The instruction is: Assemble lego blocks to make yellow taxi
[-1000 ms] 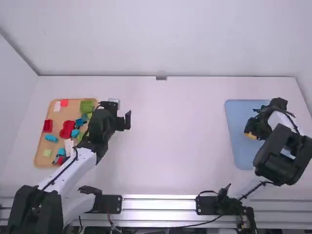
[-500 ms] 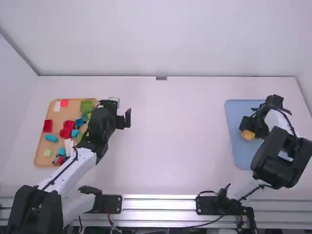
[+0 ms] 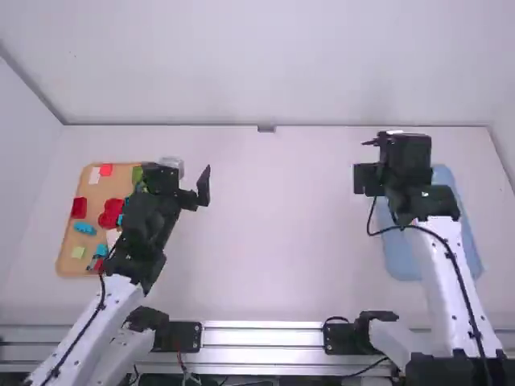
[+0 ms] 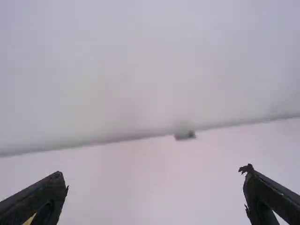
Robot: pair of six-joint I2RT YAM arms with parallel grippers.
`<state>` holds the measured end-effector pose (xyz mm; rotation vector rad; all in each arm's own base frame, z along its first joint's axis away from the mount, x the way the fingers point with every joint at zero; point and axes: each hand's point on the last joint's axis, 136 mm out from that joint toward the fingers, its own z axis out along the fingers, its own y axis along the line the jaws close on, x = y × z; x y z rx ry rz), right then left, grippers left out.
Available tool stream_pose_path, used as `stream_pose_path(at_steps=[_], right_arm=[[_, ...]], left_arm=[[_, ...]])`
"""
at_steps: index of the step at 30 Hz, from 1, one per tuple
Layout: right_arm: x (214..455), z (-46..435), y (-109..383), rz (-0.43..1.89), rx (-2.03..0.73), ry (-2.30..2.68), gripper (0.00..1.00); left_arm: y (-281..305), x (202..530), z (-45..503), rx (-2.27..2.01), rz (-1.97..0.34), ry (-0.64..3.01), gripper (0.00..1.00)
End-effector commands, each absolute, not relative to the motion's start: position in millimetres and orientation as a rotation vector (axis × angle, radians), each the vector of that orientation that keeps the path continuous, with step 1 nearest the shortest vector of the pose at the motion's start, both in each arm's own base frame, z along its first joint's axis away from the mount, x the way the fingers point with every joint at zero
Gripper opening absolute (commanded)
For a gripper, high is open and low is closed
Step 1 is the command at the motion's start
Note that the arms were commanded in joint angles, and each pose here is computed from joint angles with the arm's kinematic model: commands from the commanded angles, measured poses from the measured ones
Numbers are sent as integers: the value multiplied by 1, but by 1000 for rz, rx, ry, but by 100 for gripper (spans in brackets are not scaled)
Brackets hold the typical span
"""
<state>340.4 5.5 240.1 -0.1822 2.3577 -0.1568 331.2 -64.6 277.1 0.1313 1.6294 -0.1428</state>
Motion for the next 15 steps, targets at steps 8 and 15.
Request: stream_pose_path(at_steps=[8, 15], right_arm=[[317, 263, 84, -82, -613, 2185, 95], [313, 268, 69, 21, -444, 2135, 86]], left_arm=[[-50, 296, 300, 126, -130, 1540, 96], [-21, 285, 253, 60, -56, 1644, 86]])
